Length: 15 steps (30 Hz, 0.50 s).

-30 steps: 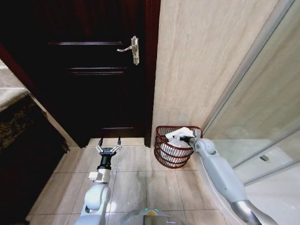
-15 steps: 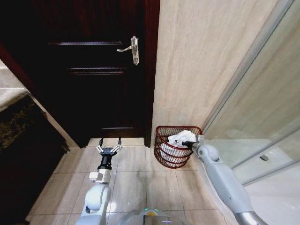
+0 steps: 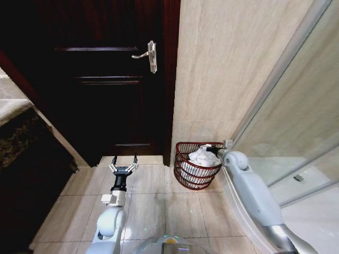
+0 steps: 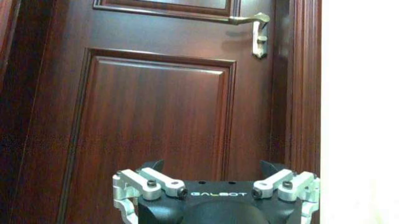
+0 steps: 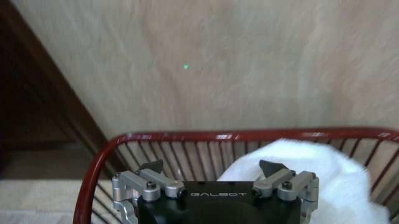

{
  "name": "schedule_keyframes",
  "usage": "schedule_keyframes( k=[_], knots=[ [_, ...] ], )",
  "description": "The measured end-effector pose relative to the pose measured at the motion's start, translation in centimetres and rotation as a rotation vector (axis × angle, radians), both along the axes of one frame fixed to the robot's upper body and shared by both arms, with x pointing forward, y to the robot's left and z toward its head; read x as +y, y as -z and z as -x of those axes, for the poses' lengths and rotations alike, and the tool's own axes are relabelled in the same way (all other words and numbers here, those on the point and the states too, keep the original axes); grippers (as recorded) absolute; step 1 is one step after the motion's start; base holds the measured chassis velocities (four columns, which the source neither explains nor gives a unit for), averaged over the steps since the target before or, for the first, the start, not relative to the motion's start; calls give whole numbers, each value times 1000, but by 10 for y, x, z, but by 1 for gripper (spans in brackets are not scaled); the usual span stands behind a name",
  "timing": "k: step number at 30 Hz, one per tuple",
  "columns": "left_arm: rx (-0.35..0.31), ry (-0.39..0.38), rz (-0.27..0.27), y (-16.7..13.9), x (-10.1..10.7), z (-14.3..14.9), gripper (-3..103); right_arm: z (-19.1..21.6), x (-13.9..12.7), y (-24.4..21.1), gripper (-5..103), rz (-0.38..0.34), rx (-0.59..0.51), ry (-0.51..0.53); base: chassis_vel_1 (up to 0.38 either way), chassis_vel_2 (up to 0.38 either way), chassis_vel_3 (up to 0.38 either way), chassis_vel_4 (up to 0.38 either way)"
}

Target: Discard the used towel into the hamper.

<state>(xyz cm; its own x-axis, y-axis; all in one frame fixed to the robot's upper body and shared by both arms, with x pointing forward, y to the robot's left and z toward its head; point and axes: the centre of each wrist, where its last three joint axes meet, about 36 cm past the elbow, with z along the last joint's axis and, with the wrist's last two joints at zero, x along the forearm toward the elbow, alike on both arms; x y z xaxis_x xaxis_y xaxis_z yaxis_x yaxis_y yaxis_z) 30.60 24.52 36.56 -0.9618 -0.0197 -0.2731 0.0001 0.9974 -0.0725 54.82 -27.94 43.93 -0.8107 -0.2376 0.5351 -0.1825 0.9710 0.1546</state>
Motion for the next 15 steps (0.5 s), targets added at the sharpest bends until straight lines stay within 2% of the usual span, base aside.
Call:
schedule_keyframes(
  k=[3, 10, 12, 15],
  knots=[
    [0, -1, 2, 0, 0, 0, 100, -2, 9, 13, 100, 2, 55, -7, 0, 0, 0, 0],
    [-3, -5, 4, 1, 1, 0, 100, 5, 3, 36, 100, 11, 119, 17, 0, 0, 0, 0],
    [-4, -5, 5, 1, 1, 0, 100, 7, 0, 38, 100, 12, 119, 20, 0, 0, 0, 0],
    [-7, -7, 12, 1, 1, 1, 100, 14, -3, 25, 100, 28, 10, 24, 0, 0, 0, 0]
  ],
)
